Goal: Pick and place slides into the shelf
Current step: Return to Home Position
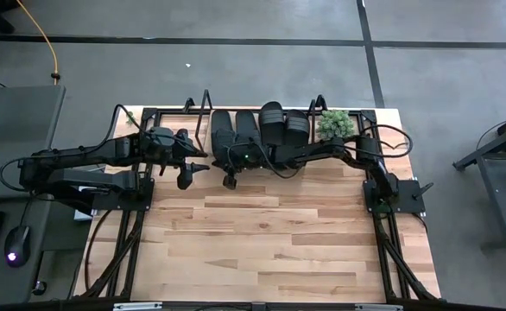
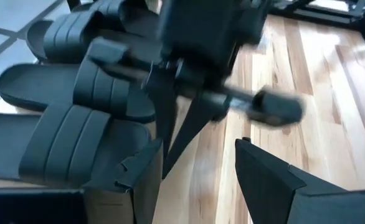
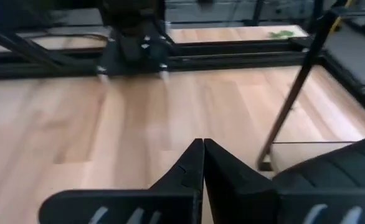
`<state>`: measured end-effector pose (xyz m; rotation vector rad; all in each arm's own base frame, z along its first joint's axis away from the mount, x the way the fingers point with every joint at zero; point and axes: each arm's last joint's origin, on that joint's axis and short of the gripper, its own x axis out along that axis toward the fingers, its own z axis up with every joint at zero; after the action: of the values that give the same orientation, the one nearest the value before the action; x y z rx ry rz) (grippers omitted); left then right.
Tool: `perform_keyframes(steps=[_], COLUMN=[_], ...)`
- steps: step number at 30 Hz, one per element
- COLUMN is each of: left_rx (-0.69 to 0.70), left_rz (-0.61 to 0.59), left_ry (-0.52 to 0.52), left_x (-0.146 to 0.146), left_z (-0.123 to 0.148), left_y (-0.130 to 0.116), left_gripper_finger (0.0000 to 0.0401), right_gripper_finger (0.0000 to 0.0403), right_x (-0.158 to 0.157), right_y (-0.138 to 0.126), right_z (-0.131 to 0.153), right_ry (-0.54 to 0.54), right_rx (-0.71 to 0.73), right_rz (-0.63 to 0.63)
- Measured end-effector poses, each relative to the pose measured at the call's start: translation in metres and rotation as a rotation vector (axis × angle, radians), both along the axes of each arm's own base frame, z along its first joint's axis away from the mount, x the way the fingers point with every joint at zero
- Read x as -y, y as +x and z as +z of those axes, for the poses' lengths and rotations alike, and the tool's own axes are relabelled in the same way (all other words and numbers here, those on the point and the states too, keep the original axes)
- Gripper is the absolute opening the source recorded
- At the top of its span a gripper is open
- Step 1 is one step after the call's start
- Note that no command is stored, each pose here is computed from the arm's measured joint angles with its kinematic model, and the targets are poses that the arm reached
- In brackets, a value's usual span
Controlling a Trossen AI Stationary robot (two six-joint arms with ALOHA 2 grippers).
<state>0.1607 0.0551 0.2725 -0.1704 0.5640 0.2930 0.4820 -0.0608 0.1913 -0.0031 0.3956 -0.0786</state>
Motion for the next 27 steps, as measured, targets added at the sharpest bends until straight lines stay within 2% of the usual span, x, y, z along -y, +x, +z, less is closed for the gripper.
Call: perform_keyframes(steps=[10, 15, 19, 23, 27], left_rx=[-0.011, 0.005, -0.055, -0.094, -0.008], left_rz=[-0.015, -0.086, -0.089, -0.027, -0.017], left_ry=[-0.014, -0.083, -0.120, -0.079, -0.038], left_x=[0.001, 0.003, 0.002, -0.003, -0.008], left_z=[-0.001, -0.002, -0.010, -0.017, -0.012], left_y=[-0.001, 0.002, 0.006, 0.014, 0.025], left_gripper_finger=[0.0184, 0.0184, 0.0184, 0.0184, 0.0184], right_gripper_finger=[0.0000, 0.0000, 0.0000, 0.0000, 0.0000], right_x=[-0.008, -0.021, -0.033, -0.039, -0.041], right_y=[-0.016, -0.021, -0.021, -0.022, -0.030], right_z=[0.033, 0.035, 0.036, 0.040, 0.054], right_ry=[0.223, 0.360, 0.331, 0.310, 0.284], right_rx=[-0.035, -0.100, -0.100, -0.092, -0.093], right_rz=[0.150, 0.298, 0.373, 0.396, 0.410])
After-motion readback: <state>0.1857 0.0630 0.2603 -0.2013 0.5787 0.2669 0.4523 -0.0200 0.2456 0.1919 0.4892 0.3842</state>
